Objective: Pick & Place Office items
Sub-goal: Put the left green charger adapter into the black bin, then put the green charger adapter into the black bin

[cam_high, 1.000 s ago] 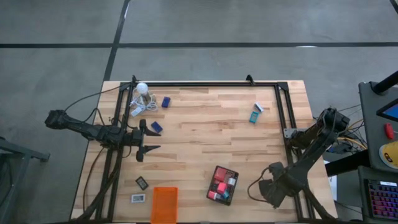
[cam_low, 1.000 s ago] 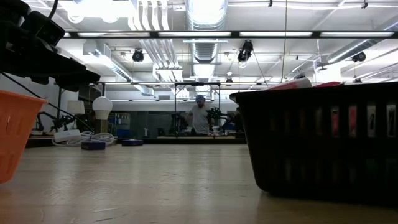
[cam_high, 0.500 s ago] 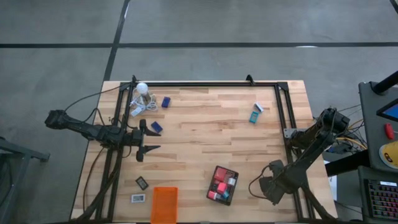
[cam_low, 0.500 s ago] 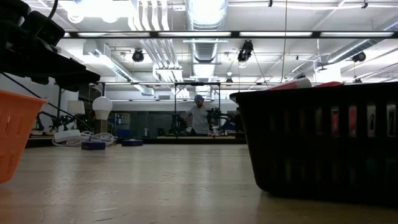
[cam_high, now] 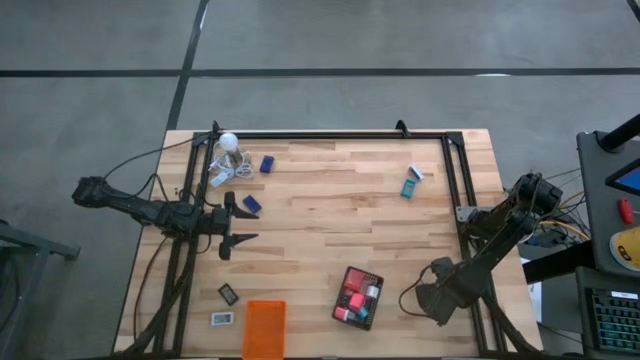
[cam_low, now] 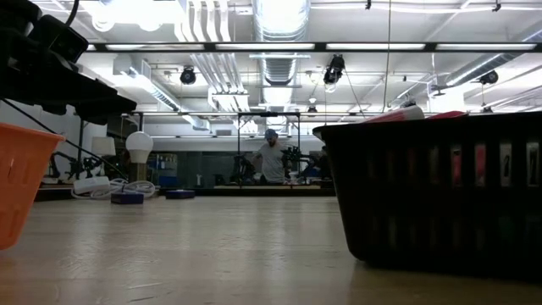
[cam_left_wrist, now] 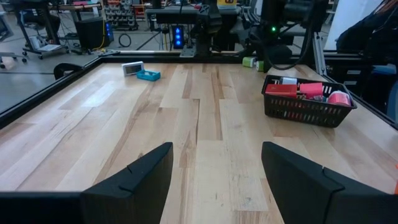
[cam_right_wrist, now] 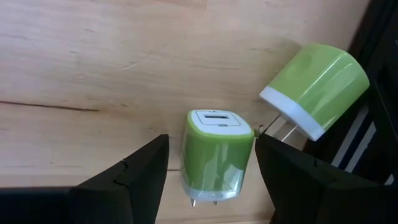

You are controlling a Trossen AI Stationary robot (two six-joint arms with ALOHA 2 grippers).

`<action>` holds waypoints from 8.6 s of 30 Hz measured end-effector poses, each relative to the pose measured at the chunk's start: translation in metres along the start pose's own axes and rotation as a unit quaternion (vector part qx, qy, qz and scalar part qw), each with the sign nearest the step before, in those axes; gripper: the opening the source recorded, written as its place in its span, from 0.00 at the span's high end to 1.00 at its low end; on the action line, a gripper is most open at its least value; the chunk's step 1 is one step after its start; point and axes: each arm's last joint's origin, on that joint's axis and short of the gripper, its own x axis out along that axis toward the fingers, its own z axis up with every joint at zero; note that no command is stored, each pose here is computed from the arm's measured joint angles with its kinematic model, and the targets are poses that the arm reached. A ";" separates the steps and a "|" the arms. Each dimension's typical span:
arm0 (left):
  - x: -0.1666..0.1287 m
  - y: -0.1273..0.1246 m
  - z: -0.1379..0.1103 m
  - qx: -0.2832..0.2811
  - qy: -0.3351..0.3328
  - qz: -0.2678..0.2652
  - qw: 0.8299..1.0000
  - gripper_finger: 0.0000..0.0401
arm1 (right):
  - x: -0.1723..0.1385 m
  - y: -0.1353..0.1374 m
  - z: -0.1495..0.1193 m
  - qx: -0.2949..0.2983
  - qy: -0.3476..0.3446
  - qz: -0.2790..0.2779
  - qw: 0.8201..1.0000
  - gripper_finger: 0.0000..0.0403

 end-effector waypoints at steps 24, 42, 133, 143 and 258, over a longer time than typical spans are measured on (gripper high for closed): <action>0.000 0.000 0.000 0.000 0.000 0.000 1.000 0.37 | -0.003 0.003 -0.004 -0.025 0.012 0.011 1.000 0.68; 0.000 0.000 0.000 0.000 0.000 0.000 1.000 0.37 | -0.007 0.005 -0.007 -0.033 0.019 0.017 0.999 0.65; 0.000 0.000 0.000 0.000 0.000 0.000 1.000 0.37 | -0.012 0.098 0.003 -0.369 -0.450 0.402 0.707 0.65; 0.000 0.000 0.000 0.000 0.001 0.000 1.000 0.37 | -0.002 0.107 -0.002 -0.369 -0.463 0.387 0.707 0.65; 0.000 0.000 0.000 0.000 0.001 0.000 1.000 0.37 | -0.102 0.005 0.033 -0.047 -0.123 0.356 0.925 0.49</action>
